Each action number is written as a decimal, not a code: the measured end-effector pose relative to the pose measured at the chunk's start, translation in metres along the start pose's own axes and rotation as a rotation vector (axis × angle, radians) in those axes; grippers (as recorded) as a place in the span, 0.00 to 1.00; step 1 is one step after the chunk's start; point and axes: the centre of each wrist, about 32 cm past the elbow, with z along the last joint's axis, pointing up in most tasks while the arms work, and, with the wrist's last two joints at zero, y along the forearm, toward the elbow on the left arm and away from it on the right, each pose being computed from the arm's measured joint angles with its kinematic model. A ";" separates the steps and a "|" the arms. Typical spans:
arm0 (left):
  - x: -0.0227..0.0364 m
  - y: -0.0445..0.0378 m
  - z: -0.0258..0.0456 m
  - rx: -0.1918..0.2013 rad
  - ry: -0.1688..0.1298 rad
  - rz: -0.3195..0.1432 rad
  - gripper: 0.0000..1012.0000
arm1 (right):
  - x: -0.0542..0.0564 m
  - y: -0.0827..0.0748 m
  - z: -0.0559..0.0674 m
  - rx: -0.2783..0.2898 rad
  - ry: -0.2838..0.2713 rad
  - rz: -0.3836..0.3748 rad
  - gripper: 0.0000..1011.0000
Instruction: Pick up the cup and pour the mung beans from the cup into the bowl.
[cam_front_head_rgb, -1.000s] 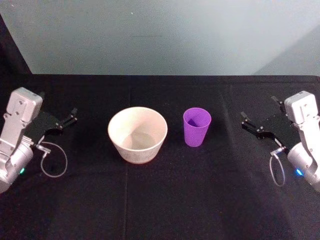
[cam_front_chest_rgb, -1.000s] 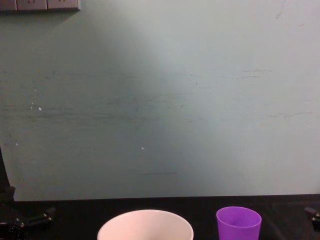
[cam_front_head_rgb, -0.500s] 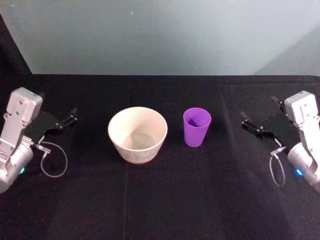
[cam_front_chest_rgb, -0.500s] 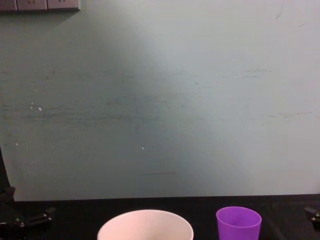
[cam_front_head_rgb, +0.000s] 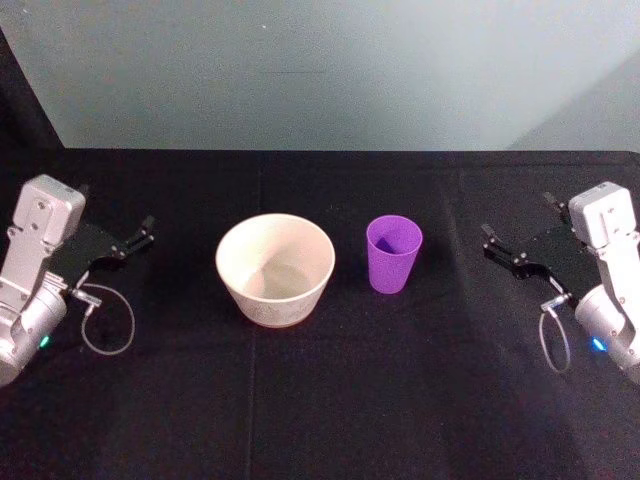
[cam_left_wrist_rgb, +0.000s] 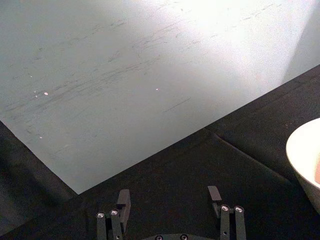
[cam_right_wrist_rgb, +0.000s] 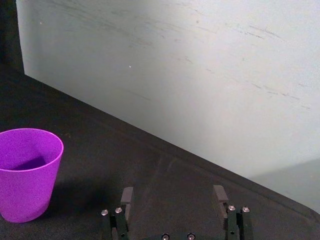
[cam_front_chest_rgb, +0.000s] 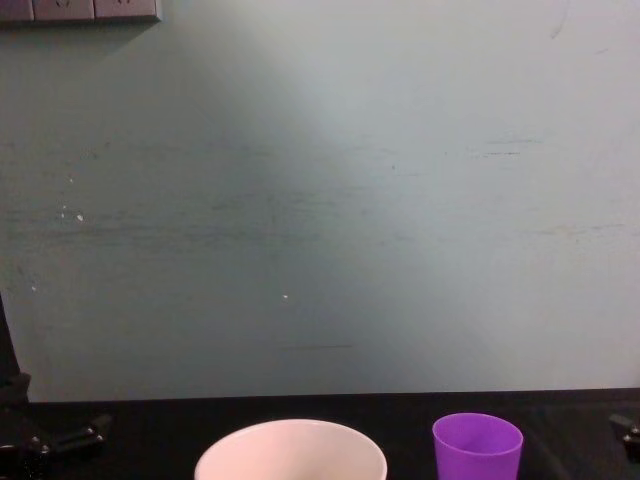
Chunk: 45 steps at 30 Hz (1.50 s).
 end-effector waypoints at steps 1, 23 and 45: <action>0.0000 0.0000 0.0000 0.000 0.000 0.000 0.99 | 0.000 0.000 0.000 0.000 0.000 0.000 0.99; 0.0000 0.0000 0.0000 0.000 0.000 0.000 0.99 | 0.000 0.000 0.000 0.000 0.000 0.000 0.99; 0.0000 0.0000 0.0000 0.000 0.000 0.000 0.99 | -0.009 -0.019 -0.002 -0.015 0.024 0.054 0.99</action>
